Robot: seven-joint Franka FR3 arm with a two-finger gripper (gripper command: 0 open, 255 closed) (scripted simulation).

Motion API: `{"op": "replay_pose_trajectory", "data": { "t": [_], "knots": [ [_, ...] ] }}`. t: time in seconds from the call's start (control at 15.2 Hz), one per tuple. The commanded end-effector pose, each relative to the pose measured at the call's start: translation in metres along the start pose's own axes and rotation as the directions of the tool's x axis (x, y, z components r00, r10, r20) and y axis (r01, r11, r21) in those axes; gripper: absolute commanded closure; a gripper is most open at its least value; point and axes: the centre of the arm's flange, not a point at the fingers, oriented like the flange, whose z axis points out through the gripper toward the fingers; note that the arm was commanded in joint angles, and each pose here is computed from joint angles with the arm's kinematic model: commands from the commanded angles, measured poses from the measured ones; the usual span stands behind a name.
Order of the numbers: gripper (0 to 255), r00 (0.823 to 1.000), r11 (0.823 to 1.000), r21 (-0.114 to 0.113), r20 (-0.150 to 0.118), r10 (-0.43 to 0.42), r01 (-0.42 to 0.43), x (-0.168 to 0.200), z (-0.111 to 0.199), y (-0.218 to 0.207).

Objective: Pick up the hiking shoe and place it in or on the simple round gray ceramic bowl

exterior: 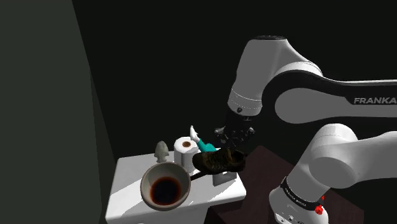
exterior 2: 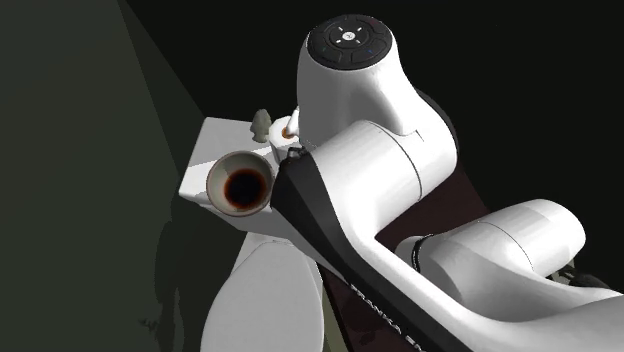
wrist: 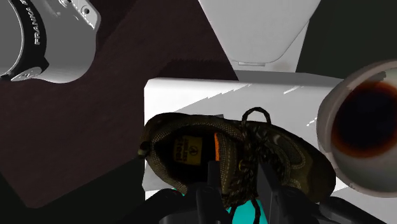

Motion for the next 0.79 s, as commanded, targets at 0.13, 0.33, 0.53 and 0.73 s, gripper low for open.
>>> {"op": "replay_pose_trajectory", "data": {
  "t": [0.13, 0.33, 0.53, 0.73],
  "knots": [
    [255, 1.000, 1.000, 0.000, 0.000, 0.000, 0.000, 0.001, -0.023, -0.001],
    [255, 1.000, 1.000, 0.000, 0.000, 0.000, 0.000, 0.001, -0.039, -0.001],
    [255, 1.000, 1.000, 0.000, 0.000, 0.000, 0.000, 0.001, -0.050, -0.014],
    [255, 1.000, 1.000, 0.000, 0.000, 0.000, 0.000, 0.003, -0.059, -0.053]
  ]
}}
